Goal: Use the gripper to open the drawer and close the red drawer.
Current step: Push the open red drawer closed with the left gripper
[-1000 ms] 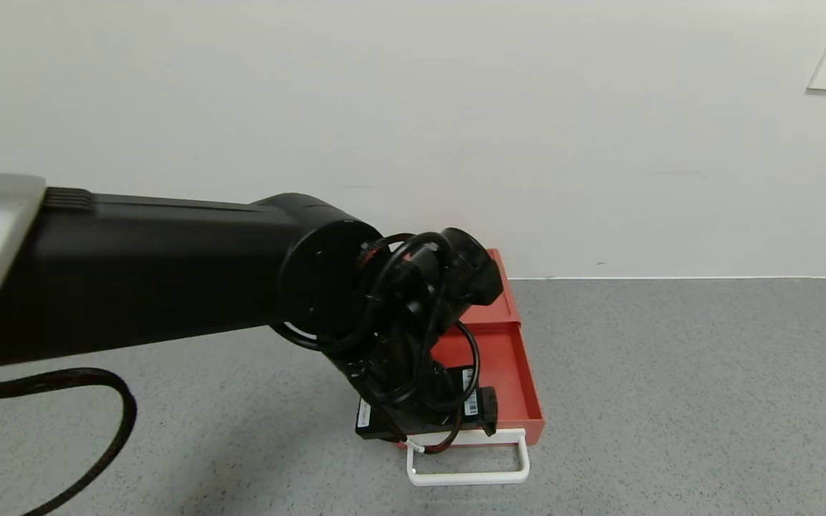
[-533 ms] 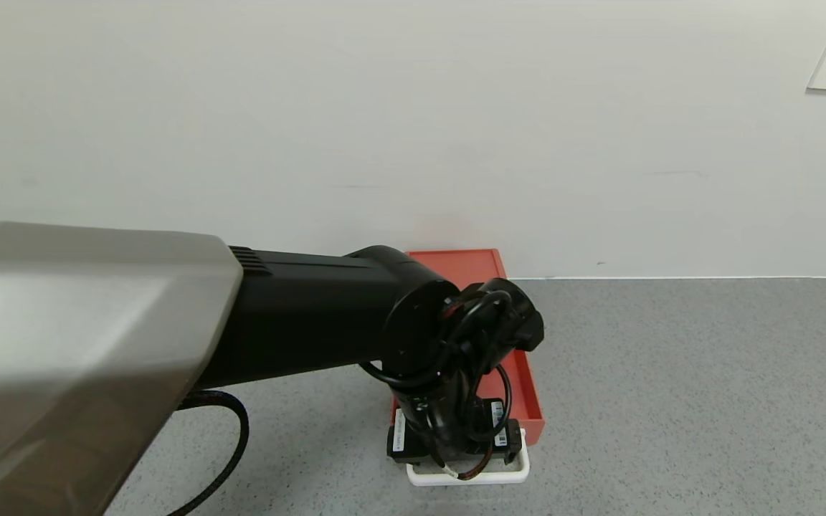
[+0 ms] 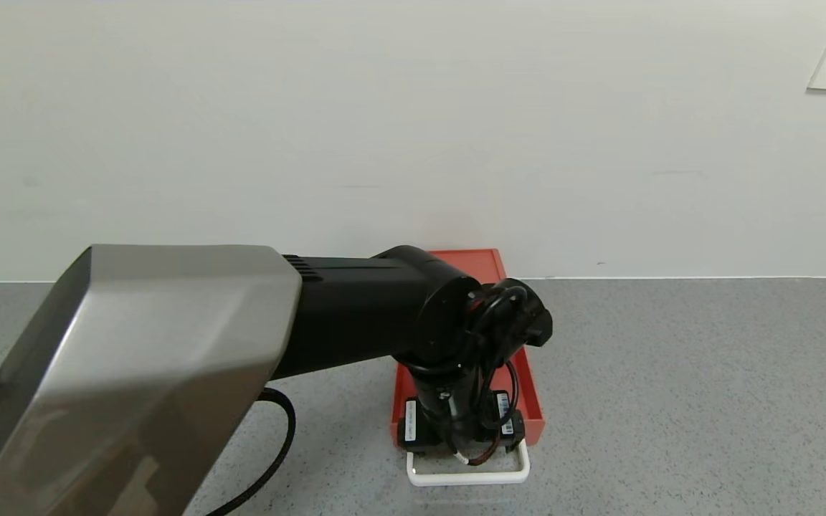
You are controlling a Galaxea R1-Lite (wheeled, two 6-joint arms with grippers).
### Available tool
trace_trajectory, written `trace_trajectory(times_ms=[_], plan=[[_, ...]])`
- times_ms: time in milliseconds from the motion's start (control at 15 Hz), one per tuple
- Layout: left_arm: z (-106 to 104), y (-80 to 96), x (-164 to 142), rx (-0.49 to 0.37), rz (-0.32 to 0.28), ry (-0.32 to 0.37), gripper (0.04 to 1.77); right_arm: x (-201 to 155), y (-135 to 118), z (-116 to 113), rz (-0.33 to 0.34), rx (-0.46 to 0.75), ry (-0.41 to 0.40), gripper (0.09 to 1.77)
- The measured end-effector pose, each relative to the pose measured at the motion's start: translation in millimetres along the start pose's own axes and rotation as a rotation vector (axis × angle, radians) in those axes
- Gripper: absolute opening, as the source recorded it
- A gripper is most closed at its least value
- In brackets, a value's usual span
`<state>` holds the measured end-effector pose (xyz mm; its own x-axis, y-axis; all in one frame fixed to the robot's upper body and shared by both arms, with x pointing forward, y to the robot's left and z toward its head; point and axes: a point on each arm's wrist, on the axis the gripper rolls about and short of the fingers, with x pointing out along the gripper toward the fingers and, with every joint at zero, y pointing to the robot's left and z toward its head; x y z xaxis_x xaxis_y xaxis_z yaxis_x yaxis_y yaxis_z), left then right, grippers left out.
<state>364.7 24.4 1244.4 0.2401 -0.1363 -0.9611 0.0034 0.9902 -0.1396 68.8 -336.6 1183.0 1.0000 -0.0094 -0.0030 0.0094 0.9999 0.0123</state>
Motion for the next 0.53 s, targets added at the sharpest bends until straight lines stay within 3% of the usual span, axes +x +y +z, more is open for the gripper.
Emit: trace_trajectory(times_ms=[533], plan=[[11, -1.8, 19, -0.011, 0.048, -0.033, 1.75, 0, 0, 0, 0.000, 0.000, 0.000, 1.71]])
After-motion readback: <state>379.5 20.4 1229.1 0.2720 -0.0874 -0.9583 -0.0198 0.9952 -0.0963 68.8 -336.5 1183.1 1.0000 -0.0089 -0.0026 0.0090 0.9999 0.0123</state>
